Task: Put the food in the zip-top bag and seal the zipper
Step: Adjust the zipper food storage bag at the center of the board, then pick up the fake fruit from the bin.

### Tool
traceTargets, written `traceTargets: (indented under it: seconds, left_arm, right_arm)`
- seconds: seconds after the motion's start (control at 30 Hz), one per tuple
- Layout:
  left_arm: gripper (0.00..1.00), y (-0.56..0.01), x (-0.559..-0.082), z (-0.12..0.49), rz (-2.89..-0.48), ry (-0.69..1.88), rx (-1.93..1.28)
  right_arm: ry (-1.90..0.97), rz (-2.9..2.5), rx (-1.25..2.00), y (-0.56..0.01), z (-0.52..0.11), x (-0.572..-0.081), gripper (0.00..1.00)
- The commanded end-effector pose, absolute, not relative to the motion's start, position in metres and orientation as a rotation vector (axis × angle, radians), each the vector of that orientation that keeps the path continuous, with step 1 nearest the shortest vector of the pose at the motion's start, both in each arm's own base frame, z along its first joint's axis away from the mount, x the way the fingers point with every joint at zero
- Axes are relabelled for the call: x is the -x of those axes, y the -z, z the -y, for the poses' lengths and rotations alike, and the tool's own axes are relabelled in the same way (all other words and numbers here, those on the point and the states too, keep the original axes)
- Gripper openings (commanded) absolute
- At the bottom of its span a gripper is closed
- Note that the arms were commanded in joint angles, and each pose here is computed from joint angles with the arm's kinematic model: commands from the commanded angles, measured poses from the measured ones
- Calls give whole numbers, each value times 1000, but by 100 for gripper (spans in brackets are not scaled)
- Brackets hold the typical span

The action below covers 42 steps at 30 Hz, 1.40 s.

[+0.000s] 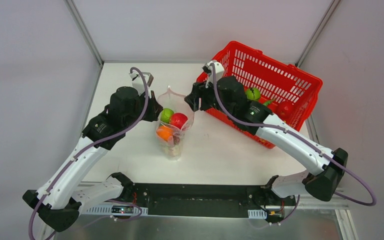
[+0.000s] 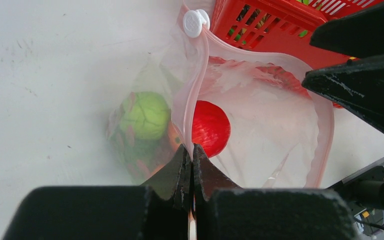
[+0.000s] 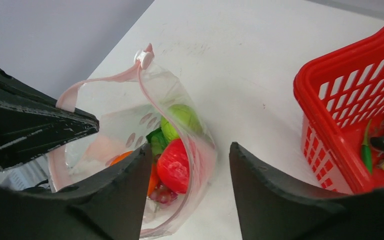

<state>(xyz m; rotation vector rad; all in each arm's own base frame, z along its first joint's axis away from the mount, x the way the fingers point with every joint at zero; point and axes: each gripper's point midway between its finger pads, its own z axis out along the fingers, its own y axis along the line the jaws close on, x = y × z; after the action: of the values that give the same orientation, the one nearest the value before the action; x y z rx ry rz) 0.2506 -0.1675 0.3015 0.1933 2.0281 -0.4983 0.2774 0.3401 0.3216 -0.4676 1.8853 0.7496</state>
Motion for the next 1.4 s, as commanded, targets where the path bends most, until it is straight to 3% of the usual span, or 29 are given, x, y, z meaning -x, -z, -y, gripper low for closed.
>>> traceTargets:
  seconds: [0.0, 0.2, 0.5, 0.87, 1.13, 1.37]
  left_arm:
    - [0, -334, -253, 176, -1925, 570, -200]
    - [0, -329, -254, 182, -1934, 599, -208]
    - [0, -327, -257, 185, -1942, 598, -207]
    - [0, -324, -256, 184, -1940, 603, -202]
    - [0, -318, -247, 187, -1955, 642, -218]
    - [0, -320, -249, 186, -1945, 632, -220]
  right_arm:
    - [-755, -1751, 397, -362, -319, -277, 67]
    - [-666, -1656, 253, -380, -281, -284, 80]
    - [-448, -1631, -108, -377, -200, -324, 84]
    - [-418, -1959, -450, -278, -102, -385, 85]
    - [-341, -2154, -439, -211, -88, -415, 87]
    - [-332, -2207, -355, -186, -100, -465, 95]
